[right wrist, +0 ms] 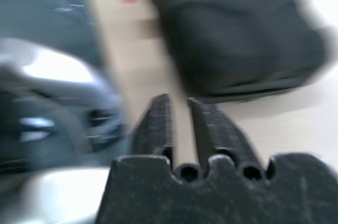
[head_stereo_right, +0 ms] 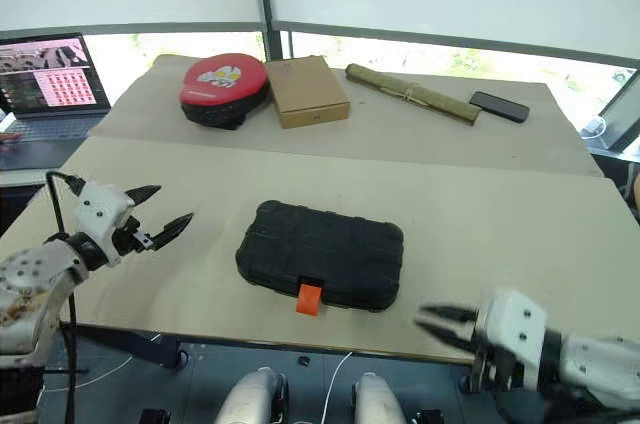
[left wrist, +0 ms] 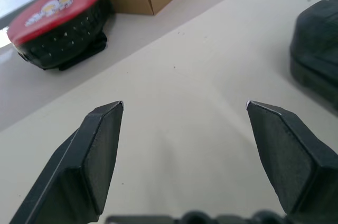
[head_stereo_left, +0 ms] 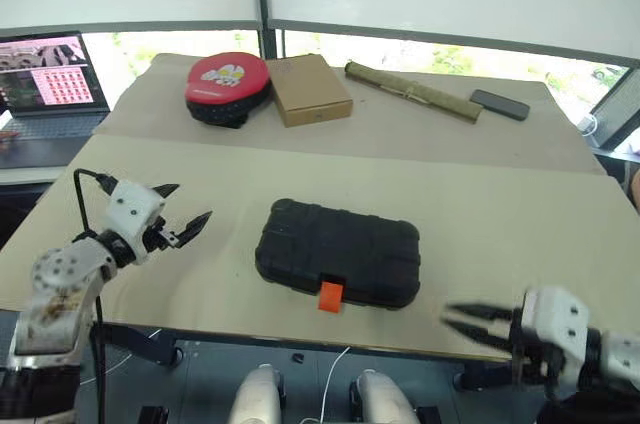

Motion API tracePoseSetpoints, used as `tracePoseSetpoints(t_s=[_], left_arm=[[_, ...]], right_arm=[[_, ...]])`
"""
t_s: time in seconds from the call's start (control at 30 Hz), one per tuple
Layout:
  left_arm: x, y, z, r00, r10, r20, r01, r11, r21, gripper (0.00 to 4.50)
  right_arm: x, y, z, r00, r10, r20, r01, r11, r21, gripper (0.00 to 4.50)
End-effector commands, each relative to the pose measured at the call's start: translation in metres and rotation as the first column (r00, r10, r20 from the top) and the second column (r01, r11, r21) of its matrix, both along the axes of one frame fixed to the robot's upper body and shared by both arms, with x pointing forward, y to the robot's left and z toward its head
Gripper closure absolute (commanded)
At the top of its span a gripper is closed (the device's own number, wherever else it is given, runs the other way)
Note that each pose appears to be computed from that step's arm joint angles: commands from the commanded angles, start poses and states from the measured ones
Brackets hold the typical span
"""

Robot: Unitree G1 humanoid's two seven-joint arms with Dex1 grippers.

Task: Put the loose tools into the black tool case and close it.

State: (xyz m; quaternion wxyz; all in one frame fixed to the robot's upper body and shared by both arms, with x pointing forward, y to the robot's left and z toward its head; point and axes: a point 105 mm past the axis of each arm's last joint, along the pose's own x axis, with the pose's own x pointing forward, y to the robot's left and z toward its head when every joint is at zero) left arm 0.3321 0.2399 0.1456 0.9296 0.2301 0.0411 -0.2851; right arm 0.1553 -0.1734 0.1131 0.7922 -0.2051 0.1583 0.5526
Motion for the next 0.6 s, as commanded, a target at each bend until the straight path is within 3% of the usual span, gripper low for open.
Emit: tracePoseSetpoints(t_s=[0.03, 0.07, 0.13, 0.27, 0.33, 0.43, 0.6], left_arm=[[0.019, -0.022, -0.001, 0.989, -0.146, 0.006, 0.145, 0.986, 0.08, 1.57], [0.026, -0.033, -0.002, 0.981, -0.194, -0.001, 0.194, 0.976, 0.102, 1.72], [0.036, -0.046, -0.002, 0.965, -0.261, 0.0, 0.259, 0.956, 0.137, 2.56], [0.052, -0.077, -0.005, 0.929, -0.37, -0.007, 0.364, 0.909, 0.205, 3.82], [0.053, -0.097, -0.009, 0.893, -0.449, -0.03, 0.442, 0.861, 0.251, 4.4], [0.05, -0.11, -0.014, 0.856, -0.514, -0.061, 0.51, 0.816, 0.272, 4.4], [0.024, -0.108, -0.025, 0.772, -0.613, -0.168, 0.635, 0.734, 0.24, 4.4]], right_arm=[[0.005, 0.011, -0.009, 0.998, 0.056, -0.02, -0.056, 0.998, -0.012, 4.5], [0.009, 0.015, -0.014, 0.997, 0.072, -0.019, -0.072, 0.997, -0.017, 4.5], [0.015, 0.021, -0.019, 0.996, 0.093, -0.019, -0.093, 0.995, -0.025, 4.5], [0.029, 0.03, -0.028, 0.995, 0.103, -0.012, -0.103, 0.994, -0.03, 4.5], [0.049, 0.028, -0.033, 0.998, 0.045, 0.039, -0.043, 0.997, -0.066, 4.5], [0.076, 0.021, -0.031, 0.992, -0.06, 0.107, 0.068, 0.995, -0.069, 4.5], [0.114, -0.001, -0.018, 0.946, -0.244, 0.215, 0.257, 0.966, -0.034, 4.5]])
